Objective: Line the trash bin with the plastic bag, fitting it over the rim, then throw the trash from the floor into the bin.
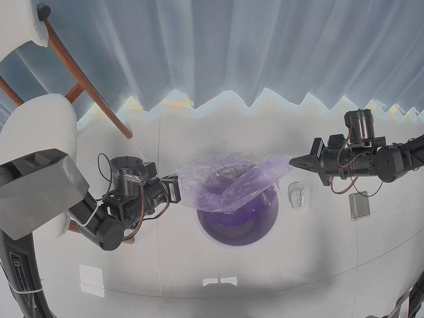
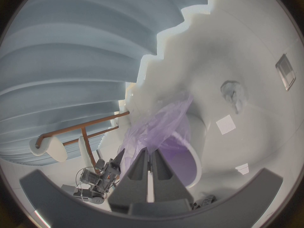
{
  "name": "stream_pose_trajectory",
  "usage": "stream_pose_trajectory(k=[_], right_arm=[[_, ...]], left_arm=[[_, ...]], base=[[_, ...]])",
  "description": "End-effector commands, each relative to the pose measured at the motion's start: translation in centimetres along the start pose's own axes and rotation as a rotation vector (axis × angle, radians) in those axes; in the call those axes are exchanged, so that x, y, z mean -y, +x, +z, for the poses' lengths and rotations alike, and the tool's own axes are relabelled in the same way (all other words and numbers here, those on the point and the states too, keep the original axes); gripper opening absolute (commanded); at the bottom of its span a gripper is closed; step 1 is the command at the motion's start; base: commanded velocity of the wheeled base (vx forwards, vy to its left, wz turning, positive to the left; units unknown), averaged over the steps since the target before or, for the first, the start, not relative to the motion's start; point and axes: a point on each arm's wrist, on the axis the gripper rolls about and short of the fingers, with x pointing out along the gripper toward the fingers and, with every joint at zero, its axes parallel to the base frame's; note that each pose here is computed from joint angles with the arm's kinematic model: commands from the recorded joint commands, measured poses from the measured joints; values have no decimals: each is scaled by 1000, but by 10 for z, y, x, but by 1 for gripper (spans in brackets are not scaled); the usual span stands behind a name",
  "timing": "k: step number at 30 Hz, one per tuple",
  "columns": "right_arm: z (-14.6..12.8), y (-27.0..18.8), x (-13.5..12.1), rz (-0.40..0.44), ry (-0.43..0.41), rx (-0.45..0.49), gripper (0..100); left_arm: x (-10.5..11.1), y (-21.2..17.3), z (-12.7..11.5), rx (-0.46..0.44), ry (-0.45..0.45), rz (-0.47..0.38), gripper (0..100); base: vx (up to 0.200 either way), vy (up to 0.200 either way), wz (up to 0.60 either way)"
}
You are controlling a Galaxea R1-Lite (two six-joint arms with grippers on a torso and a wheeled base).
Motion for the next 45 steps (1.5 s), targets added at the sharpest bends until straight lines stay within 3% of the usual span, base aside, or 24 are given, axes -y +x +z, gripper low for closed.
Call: stream_pose_trajectory(k=[1,9,14,20,26,37,45], right_arm=[[13,-10,5,-12,-15,41,0],[34,-22,11,-53,-17,74,0],[36,-21,20,-73,-21,72,0],[20,-12,36,-156,-76,-48,0],[2,-5,38,-185,-98,-140,0],[-24,5,65,-266,-196,-334,0],[-29,12,79,-306,-179,-401,0]], left_arm=[[6,-19,8,7,4,0,0],[22,-38,-17,-93,26,-20,0],[18,-46,-32,-151,31,-10,0],[12,-50,-46,-205,35,7,0],[12,-49,-55,-237,40,9,0],[11,-40,-90,-346,56,18,0],[11,-37,-103,-369,97,5,0]], base=[[0,0,0],[0,0,0],[0,0,0],[0,0,0],[0,0,0],[0,0,0],[0,0,0]])
